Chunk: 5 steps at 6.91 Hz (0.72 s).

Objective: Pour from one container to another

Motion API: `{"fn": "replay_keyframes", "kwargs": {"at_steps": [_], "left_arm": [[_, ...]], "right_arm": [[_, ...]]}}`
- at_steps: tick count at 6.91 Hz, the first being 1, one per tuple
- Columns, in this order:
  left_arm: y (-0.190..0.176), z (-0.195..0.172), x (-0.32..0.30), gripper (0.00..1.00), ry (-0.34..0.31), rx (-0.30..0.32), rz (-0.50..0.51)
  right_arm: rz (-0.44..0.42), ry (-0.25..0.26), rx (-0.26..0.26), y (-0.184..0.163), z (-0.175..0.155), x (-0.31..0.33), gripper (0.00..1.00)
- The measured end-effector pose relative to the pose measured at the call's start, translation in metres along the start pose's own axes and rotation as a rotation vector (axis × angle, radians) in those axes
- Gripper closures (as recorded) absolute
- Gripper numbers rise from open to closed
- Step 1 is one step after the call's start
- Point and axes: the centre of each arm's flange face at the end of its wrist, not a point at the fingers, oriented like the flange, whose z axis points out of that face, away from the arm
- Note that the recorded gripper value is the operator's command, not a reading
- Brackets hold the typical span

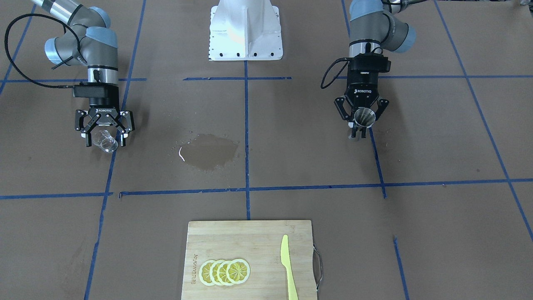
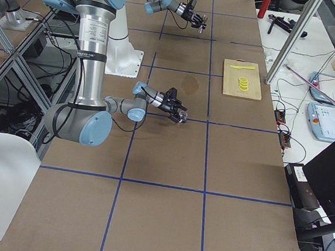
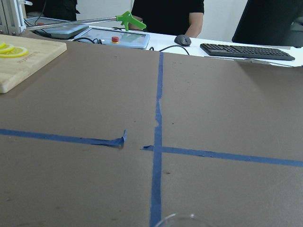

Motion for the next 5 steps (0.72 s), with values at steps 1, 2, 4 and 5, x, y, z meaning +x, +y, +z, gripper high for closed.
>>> {"fn": "replay_keyframes", "kwargs": {"at_steps": [1, 2, 4, 5], "left_arm": [[-0.0002, -0.0001, 0.0001, 1.00, 0.001, 0.000, -0.001], [-0.0004, -0.0002, 0.0001, 1.00, 0.001, 0.000, -0.001], [-0.0004, -0.0002, 0.0001, 1.00, 0.000, 0.000, 0.000], [-0.0004, -0.0002, 0.0001, 1.00, 0.001, 0.001, -0.001]], "right_arm": [[0.001, -0.001, 0.000, -0.0001, 0.0000, -0.0006, 0.04], [0.001, -0.001, -0.001, 0.0000, -0.0001, -0.0007, 0.04], [-0.001, 0.000, -0.003, 0.0008, 0.0002, -0.0001, 0.04], [-0.001, 0.000, -0.007, 0.0013, 0.0004, 0.0003, 0.04]]}}
